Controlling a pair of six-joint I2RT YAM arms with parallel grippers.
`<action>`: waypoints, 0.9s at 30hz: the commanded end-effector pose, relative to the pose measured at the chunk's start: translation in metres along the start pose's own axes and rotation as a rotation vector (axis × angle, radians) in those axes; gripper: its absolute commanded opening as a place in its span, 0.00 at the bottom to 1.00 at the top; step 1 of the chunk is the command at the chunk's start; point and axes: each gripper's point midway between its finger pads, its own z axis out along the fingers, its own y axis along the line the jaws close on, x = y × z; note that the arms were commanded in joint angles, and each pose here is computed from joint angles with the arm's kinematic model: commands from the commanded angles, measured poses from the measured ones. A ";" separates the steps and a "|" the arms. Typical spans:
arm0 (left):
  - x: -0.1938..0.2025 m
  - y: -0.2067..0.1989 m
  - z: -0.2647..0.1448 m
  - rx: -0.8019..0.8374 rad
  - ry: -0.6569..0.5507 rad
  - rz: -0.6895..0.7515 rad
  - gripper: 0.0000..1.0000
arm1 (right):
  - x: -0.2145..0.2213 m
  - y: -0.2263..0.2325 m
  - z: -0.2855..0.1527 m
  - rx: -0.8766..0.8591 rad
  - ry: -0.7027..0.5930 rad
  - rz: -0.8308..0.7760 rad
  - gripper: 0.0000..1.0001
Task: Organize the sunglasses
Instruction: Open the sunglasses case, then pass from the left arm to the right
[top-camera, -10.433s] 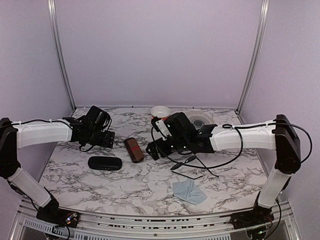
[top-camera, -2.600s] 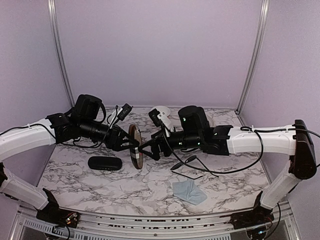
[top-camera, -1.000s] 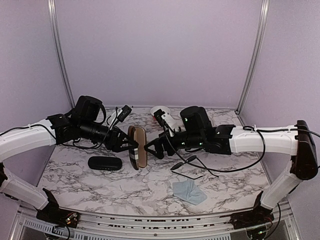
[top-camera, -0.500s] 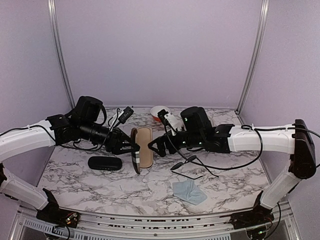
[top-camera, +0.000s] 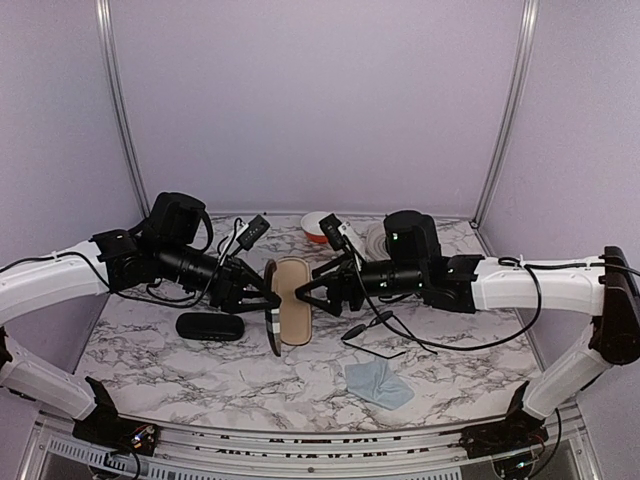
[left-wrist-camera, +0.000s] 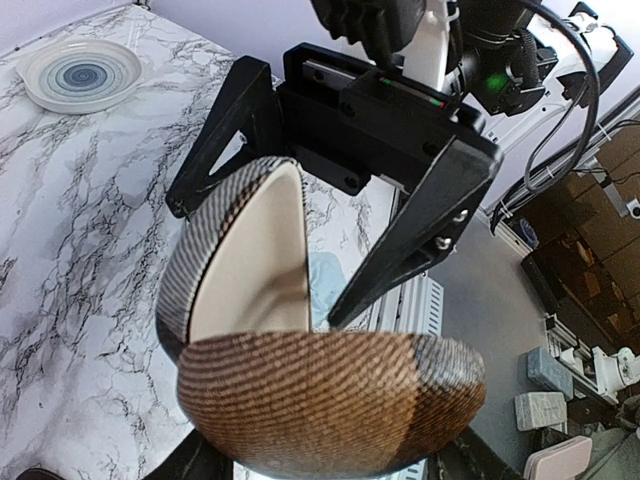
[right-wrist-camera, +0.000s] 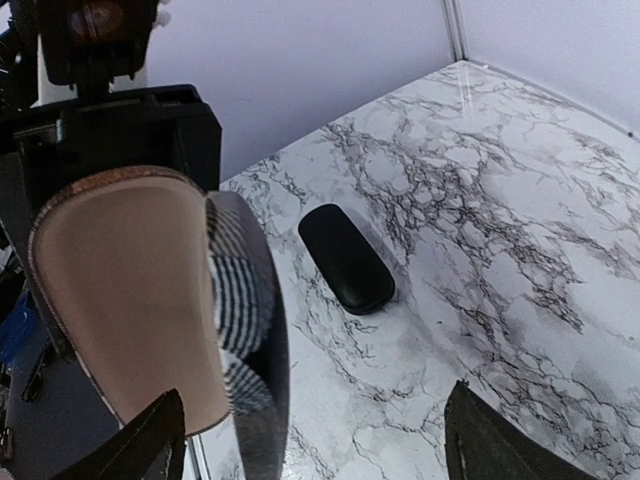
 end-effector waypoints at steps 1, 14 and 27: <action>-0.018 -0.017 -0.009 0.040 -0.062 0.074 0.27 | -0.030 0.026 -0.010 -0.122 -0.093 -0.023 0.77; -0.017 -0.019 -0.010 0.047 -0.061 0.075 0.28 | -0.026 0.023 0.002 -0.139 -0.066 0.014 0.40; -0.016 -0.016 -0.008 0.041 -0.056 0.072 0.34 | -0.023 0.024 0.005 -0.157 -0.057 0.030 0.01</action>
